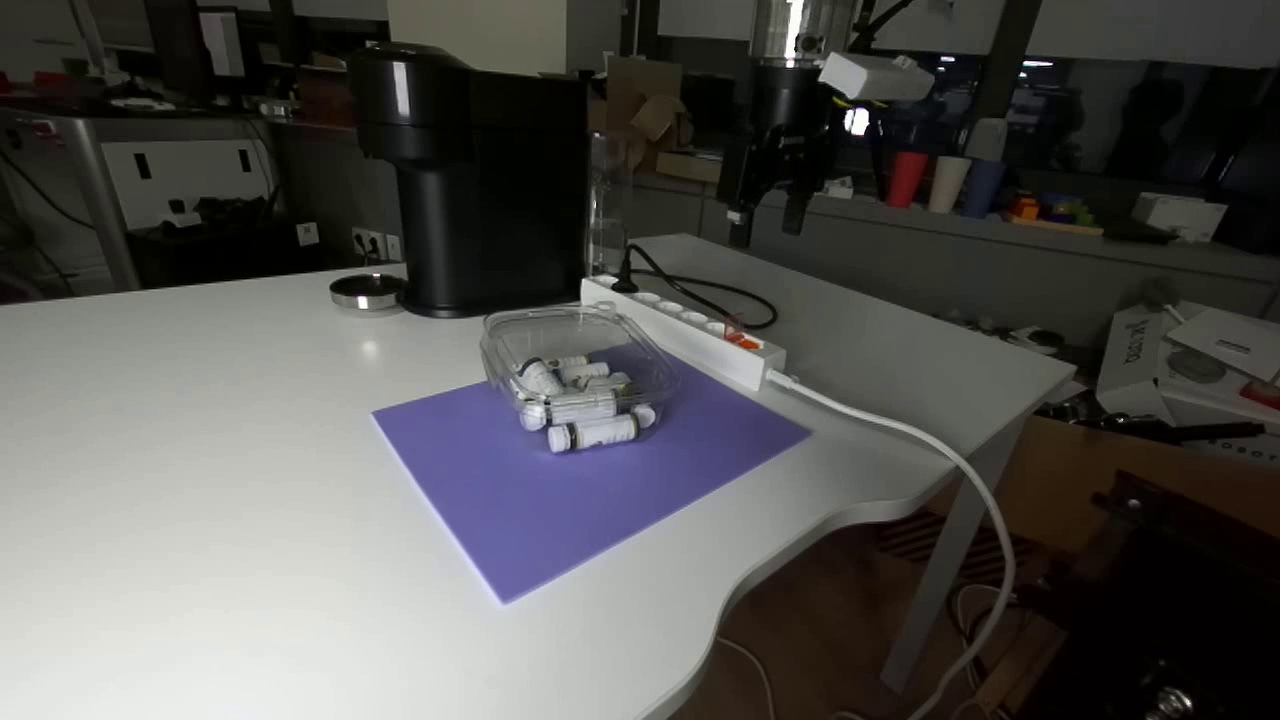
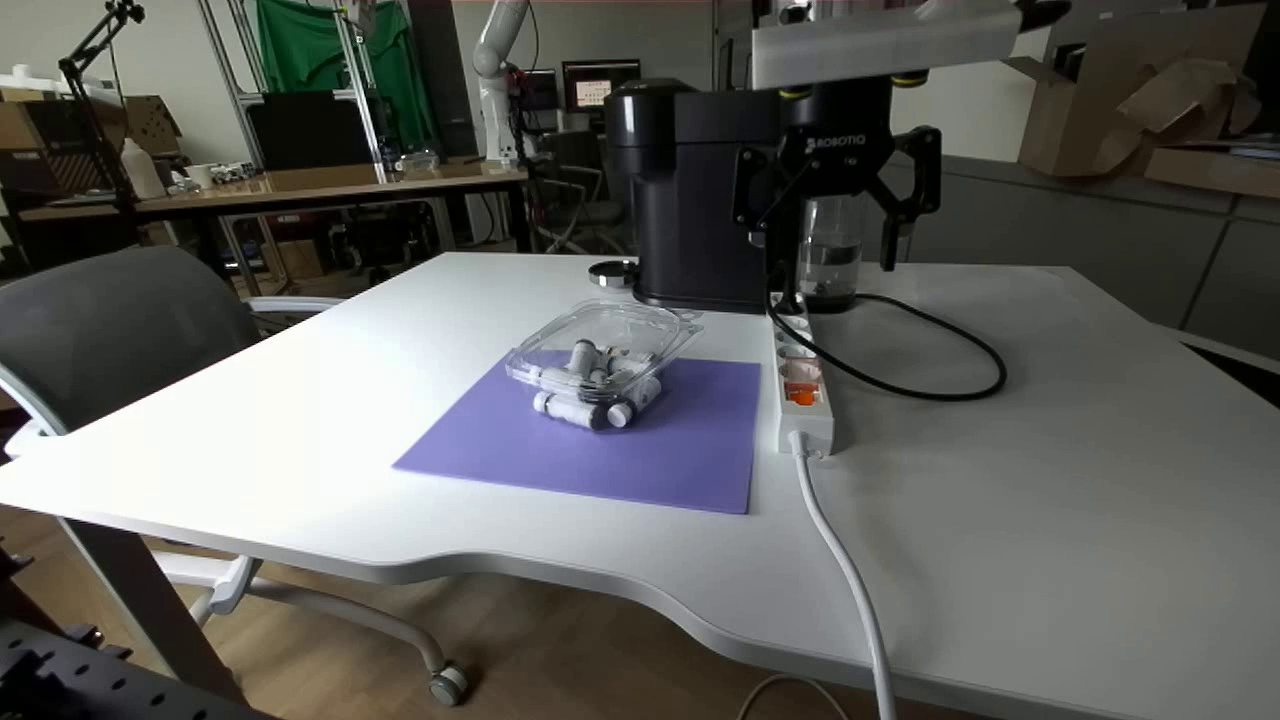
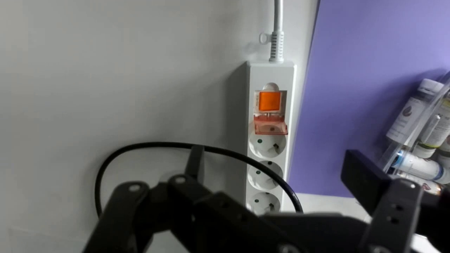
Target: Flick the last switch on the extension cord
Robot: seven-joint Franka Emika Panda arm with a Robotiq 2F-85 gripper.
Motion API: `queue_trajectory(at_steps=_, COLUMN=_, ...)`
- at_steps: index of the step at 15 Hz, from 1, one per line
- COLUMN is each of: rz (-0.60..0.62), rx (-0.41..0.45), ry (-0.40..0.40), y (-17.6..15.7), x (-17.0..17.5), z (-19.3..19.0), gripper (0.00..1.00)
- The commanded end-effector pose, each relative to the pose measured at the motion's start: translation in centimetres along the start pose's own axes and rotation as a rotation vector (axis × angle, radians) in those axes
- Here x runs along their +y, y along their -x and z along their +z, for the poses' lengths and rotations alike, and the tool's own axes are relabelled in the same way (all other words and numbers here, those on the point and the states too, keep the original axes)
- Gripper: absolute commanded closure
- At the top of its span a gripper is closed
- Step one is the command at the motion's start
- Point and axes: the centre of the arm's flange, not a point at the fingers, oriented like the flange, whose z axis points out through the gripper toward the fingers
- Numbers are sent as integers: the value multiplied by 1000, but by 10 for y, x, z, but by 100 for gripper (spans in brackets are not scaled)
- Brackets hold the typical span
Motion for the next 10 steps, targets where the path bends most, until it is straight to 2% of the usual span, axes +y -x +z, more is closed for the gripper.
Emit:
queue_trajectory(at_steps=1, rz=2, rx=0, ry=0, y=-1, x=1, z=1, gripper=0)
queue_trajectory(at_steps=7, rz=3, rx=3, ry=2, y=-1, x=4, z=0, gripper=0)
queue_trajectory(at_steps=10, rz=-9, rx=22, ry=-13, y=8, x=-5, z=3, gripper=0)
